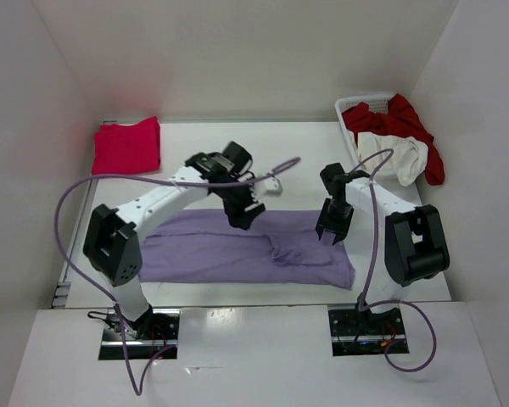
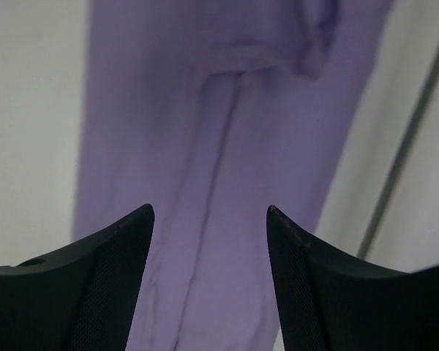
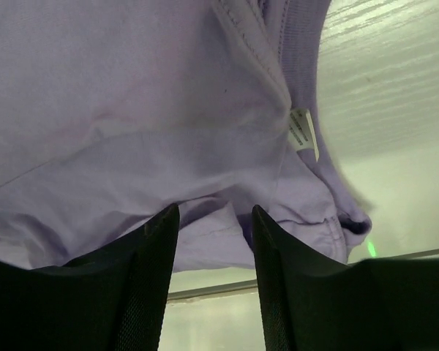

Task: Fold and stack the t-shirts
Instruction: Fold the other side of the tshirt into a rectangle, then rotate the tshirt 90 degrees

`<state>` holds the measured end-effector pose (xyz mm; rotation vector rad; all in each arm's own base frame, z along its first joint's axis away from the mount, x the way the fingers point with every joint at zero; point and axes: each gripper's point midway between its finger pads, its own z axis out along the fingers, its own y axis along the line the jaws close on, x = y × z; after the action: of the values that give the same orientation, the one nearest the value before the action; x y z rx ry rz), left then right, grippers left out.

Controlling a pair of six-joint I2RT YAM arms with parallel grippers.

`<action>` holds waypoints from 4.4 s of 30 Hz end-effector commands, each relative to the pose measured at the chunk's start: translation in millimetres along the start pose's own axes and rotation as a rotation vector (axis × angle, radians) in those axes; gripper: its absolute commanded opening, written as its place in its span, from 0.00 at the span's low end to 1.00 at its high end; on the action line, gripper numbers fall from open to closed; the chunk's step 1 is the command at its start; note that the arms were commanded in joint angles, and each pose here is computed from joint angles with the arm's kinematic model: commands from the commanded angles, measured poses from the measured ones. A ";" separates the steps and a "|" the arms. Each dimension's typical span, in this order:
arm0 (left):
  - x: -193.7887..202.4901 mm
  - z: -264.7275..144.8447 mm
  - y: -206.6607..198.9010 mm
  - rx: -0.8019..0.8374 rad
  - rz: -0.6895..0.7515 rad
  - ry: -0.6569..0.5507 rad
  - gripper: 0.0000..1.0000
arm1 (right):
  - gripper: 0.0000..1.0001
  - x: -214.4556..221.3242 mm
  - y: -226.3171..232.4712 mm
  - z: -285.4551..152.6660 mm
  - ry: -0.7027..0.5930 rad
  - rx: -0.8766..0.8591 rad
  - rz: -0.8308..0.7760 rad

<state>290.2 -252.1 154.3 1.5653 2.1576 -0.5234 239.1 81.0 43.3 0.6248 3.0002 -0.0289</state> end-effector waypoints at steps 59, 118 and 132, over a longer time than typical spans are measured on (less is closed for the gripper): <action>1.2 83.8 -119.9 0.242 0.207 0.141 0.55 | 0.19 102.9 -6.2 -61.1 0.195 0.040 -0.138; 317.7 -36.4 188.3 -0.345 -0.775 0.136 0.38 | 0.63 82.0 -41.6 22.6 0.124 0.044 0.989; 350.7 -47.1 156.6 -0.325 -0.870 0.201 0.07 | 0.00 20.7 -31.1 40.4 0.017 0.099 0.762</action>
<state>382.2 89.4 16.5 0.5044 2.7044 -0.1811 152.2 76.1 5.9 1.9575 2.6666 -0.1559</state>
